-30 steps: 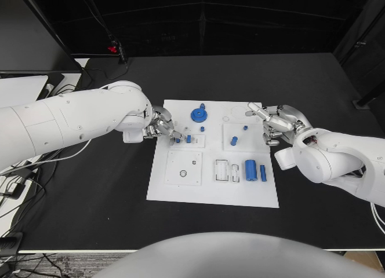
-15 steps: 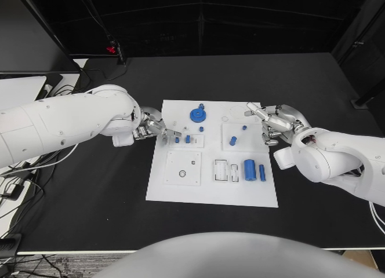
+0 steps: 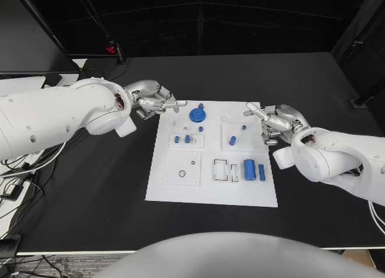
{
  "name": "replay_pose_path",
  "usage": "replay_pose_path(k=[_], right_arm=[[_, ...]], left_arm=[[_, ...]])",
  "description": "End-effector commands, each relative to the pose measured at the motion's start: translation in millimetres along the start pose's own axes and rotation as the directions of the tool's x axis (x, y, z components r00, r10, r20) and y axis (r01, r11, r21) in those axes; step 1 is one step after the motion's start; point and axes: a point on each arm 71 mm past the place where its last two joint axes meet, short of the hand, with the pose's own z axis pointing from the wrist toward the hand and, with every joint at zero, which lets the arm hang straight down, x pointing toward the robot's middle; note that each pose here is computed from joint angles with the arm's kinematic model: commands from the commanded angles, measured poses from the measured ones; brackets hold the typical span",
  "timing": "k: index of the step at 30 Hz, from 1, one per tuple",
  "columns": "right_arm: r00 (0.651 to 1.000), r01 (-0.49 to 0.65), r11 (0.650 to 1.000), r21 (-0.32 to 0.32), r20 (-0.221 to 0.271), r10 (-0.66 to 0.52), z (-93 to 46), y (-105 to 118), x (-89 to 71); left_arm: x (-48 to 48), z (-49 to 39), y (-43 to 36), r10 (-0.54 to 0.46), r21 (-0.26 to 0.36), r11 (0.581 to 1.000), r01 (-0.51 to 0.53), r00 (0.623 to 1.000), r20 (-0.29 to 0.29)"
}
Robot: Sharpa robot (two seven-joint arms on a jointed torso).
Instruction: Assemble the parts on the task board
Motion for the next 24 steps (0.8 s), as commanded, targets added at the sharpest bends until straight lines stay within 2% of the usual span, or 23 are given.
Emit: replay_pose_path(k=[1,8,14,16,21,24], right_arm=[[1.0,0.001,1.0,-0.007,-0.003,-0.001,0.2,1.3,1.2],[1.0,0.001,1.0,-0.011,-0.007,-0.001,0.4,1.7,2.2],[1.0,0.001,1.0,-0.032,-0.007,-0.001,0.3,3.2,2.2],[1.0,0.0,0.999,-0.043,-0.007,-0.001,0.3,3.9,2.1],[1.0,0.0,0.997,-0.072,-0.007,0.0,0.0,6.4,3.0],[1.0,0.0,0.996,-0.089,-0.007,0.0,-0.1,7.7,3.5]], left_arm=[[-12.6,1.3,-19.8,-0.105,0.253,0.966,0.054,0.976,0.19],[-5.6,17.0,-25.8,-0.087,0.322,0.947,0.001,0.964,0.251],[7.7,30.8,-29.3,0.052,0.352,0.921,-0.165,0.95,0.308],[14.2,35.3,-31.4,0.136,0.36,0.897,-0.255,0.936,0.323],[26.4,42.8,-35.2,0.286,0.374,0.834,-0.405,0.898,0.335],[35.2,47.5,-35.5,0.4,0.386,0.771,-0.507,0.856,0.327]])
